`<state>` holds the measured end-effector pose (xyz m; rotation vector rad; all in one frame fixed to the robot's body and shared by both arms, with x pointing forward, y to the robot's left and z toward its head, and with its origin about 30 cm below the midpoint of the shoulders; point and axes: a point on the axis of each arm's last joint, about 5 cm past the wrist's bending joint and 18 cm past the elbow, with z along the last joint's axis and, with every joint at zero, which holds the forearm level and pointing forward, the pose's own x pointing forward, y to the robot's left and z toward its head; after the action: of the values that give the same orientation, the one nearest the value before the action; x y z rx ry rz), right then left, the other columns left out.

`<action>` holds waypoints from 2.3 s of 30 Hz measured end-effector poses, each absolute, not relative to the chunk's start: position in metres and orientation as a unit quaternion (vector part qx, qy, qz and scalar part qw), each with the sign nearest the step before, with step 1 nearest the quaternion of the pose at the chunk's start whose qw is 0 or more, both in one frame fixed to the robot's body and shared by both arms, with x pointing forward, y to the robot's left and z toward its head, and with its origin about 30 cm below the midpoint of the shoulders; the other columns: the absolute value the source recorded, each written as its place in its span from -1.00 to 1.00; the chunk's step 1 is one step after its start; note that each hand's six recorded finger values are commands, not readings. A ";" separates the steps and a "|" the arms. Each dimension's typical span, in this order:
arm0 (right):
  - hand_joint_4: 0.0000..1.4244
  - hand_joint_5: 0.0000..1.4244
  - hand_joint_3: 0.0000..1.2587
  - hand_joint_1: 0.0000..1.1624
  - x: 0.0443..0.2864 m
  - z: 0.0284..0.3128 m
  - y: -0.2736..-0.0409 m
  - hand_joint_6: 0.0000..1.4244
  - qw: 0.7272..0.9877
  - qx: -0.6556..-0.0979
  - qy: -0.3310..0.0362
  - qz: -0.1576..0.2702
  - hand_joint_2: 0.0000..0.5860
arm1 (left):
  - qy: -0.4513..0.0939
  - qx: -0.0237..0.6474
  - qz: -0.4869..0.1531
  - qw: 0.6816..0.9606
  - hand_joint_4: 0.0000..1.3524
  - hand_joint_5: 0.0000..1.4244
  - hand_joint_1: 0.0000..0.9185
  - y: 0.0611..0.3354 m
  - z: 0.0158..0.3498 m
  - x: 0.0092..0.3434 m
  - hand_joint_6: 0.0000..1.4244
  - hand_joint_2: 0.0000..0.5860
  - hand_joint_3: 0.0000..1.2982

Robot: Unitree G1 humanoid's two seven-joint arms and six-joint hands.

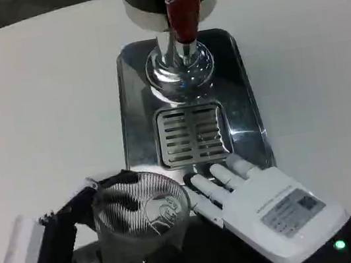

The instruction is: Grasp the cup under the faucet to collect the drink, then remove the cup.

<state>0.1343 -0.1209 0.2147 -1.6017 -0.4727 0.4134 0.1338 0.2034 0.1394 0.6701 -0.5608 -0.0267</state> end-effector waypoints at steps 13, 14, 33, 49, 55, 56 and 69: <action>-1.00 -1.00 -1.00 0.50 0.135 0.216 -0.120 -1.00 0.651 -0.706 -0.213 0.180 -0.03 | -0.278 0.324 -0.012 0.904 0.55 0.07 0.04 0.203 0.141 0.137 0.05 0.18 0.37; -1.00 -1.00 -1.00 0.50 0.135 0.216 -0.120 -1.00 0.651 -0.706 -0.213 0.180 -0.03 | -0.278 0.324 -0.013 0.904 0.55 0.07 0.04 0.203 0.141 0.137 0.05 0.18 0.37; -1.00 -1.00 -1.00 0.49 0.134 0.214 -0.123 -1.00 0.660 -0.707 -0.189 0.169 -0.04 | -0.286 0.321 -0.014 0.903 0.55 0.07 0.04 0.203 0.141 0.154 0.05 0.18 0.37; -1.00 -1.00 -1.00 0.50 0.109 0.214 -0.136 -1.00 0.695 -0.701 -0.117 0.110 -0.03 | -0.304 0.328 0.000 0.894 0.55 0.07 0.04 0.196 0.141 0.217 0.05 0.18 0.37; -1.00 -1.00 -1.00 0.50 0.105 0.212 -0.137 -1.00 0.700 -0.699 -0.100 0.107 -0.03 | -0.312 0.338 0.011 0.888 0.55 0.09 0.04 0.196 0.143 0.238 0.05 0.18 0.37; -1.00 -1.00 -1.00 0.50 0.104 0.211 -0.137 -1.00 0.699 -0.700 -0.099 0.107 -0.03 | -0.313 0.342 0.011 0.886 0.55 0.09 0.04 0.196 0.143 0.242 0.05 0.18 0.37; -1.00 -1.00 -1.00 0.50 0.094 0.209 -0.140 -1.00 0.709 -0.694 -0.088 0.094 -0.03 | -0.312 0.355 0.020 0.881 0.55 0.10 0.04 0.176 0.144 0.287 0.05 0.18 0.37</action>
<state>0.0942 -0.1401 0.2094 -1.5403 -0.1953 0.2082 0.2867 0.1762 0.1442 0.7389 -0.6497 0.0420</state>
